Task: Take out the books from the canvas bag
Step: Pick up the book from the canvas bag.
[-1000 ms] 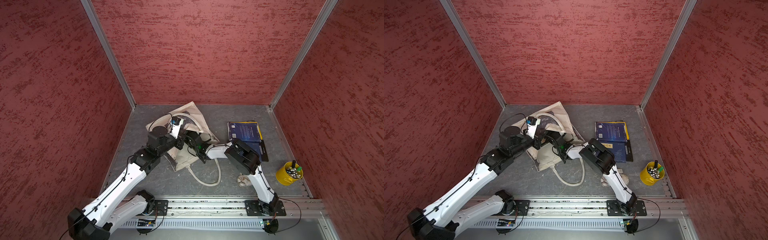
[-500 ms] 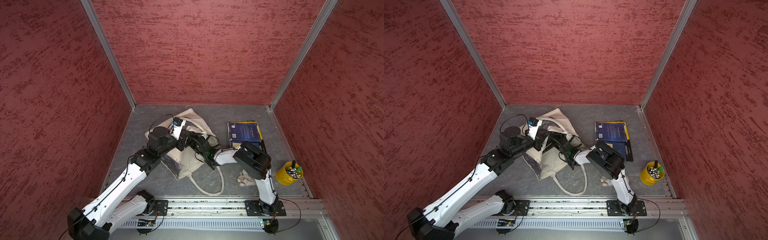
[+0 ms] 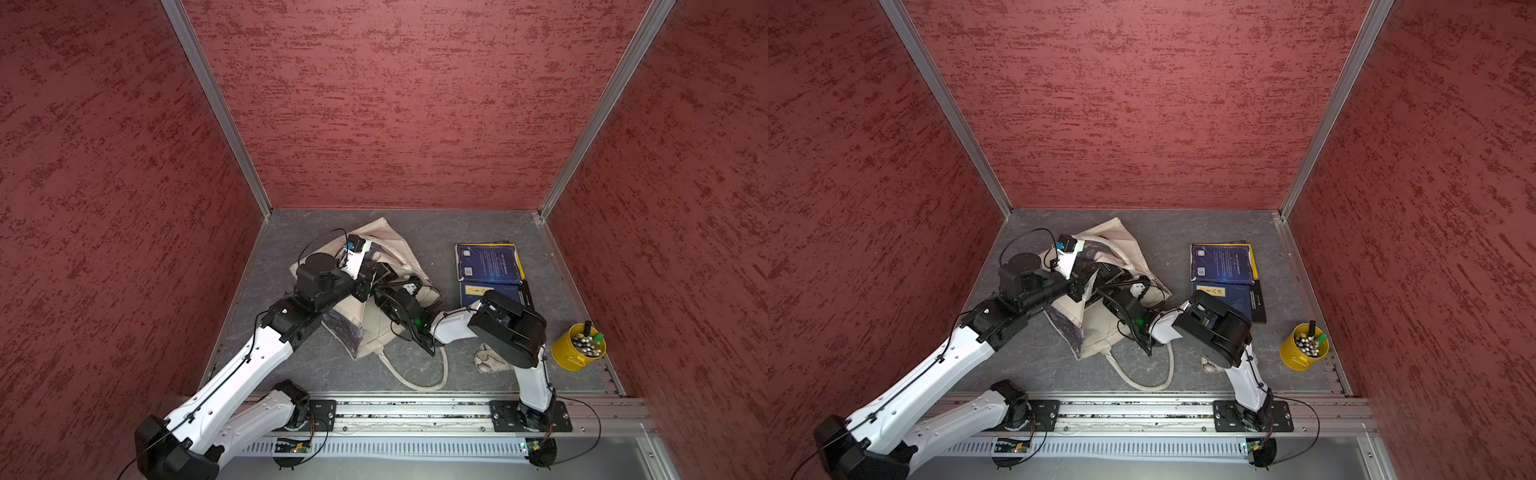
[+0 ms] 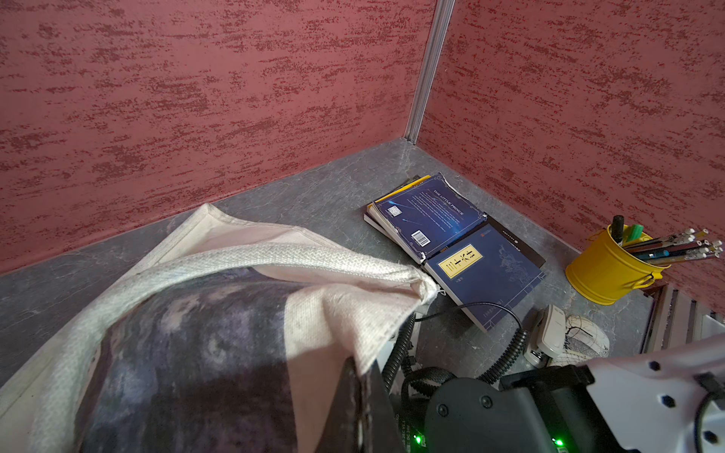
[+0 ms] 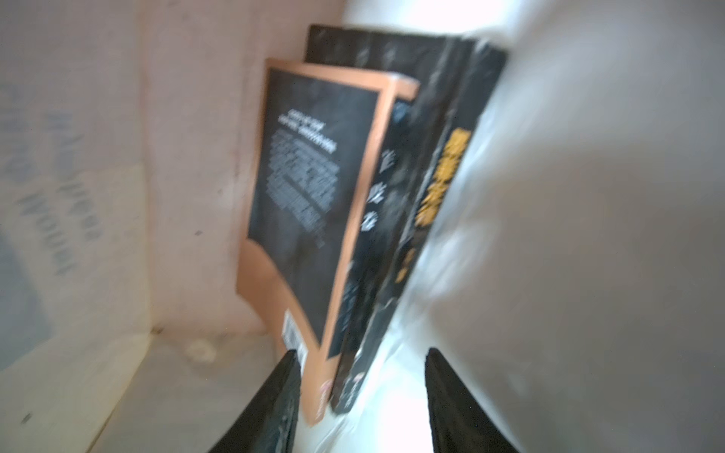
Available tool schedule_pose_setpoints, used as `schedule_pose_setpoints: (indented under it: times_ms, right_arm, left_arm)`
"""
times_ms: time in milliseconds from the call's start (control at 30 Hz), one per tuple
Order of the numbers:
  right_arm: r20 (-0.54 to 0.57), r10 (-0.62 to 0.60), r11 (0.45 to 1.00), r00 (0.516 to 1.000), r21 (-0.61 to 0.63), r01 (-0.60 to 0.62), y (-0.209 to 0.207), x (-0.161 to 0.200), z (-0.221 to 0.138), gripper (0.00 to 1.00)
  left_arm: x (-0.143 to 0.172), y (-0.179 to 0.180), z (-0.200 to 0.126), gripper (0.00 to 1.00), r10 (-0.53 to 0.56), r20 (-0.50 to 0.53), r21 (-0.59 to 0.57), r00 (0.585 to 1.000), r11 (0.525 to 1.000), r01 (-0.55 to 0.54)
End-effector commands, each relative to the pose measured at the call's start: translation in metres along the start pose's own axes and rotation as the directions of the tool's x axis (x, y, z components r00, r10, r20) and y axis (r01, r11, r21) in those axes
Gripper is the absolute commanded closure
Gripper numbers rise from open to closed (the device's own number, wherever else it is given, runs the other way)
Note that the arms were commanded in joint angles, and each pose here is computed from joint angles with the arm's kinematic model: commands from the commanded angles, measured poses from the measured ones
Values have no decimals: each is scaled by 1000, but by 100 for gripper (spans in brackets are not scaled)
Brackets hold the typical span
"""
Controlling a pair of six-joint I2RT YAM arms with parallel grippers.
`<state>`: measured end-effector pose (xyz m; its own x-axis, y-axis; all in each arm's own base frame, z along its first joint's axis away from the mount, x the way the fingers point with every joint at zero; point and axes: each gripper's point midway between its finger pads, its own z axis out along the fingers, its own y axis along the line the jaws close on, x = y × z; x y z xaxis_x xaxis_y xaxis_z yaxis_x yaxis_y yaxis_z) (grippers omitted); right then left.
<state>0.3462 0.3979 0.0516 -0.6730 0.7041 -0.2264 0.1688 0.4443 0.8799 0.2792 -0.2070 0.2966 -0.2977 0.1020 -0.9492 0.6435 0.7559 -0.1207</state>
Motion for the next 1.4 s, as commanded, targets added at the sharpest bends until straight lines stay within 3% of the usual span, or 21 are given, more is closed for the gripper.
schedule_pose_setpoints:
  times_ms: [0,200,367,500,800,933,1367]
  right_arm:
    - [39,22,1000,999,16,-23,-2,-12,17,49]
    - [66,26,999,997,32,-28,-14,-19,37,52]
    - [92,12,1000,996,-24,-10,-13,-27,48,56]
    - [97,18,998,995,-60,-12,-13,-31,53,75]
    - [98,-4,996,995,-89,13,-5,-34,52,93]
    - [94,5,995,996,-103,5,-1,-36,42,100]
    - [101,58,994,993,-100,-48,3,-36,-33,100]
  left_arm:
    - [-22,-7,-4,100,36,72,22,997,999,-37]
    - [-22,-10,-4,100,35,73,35,997,999,-38]
    - [-23,-14,-5,100,36,77,55,996,998,-40]
    - [-23,-15,-6,100,36,79,59,996,997,-41]
    - [-24,-15,-6,100,36,82,58,996,997,-41]
    - [-22,-14,-6,100,36,79,54,996,998,-40]
    - [-21,-5,-3,100,35,67,11,997,999,-35]
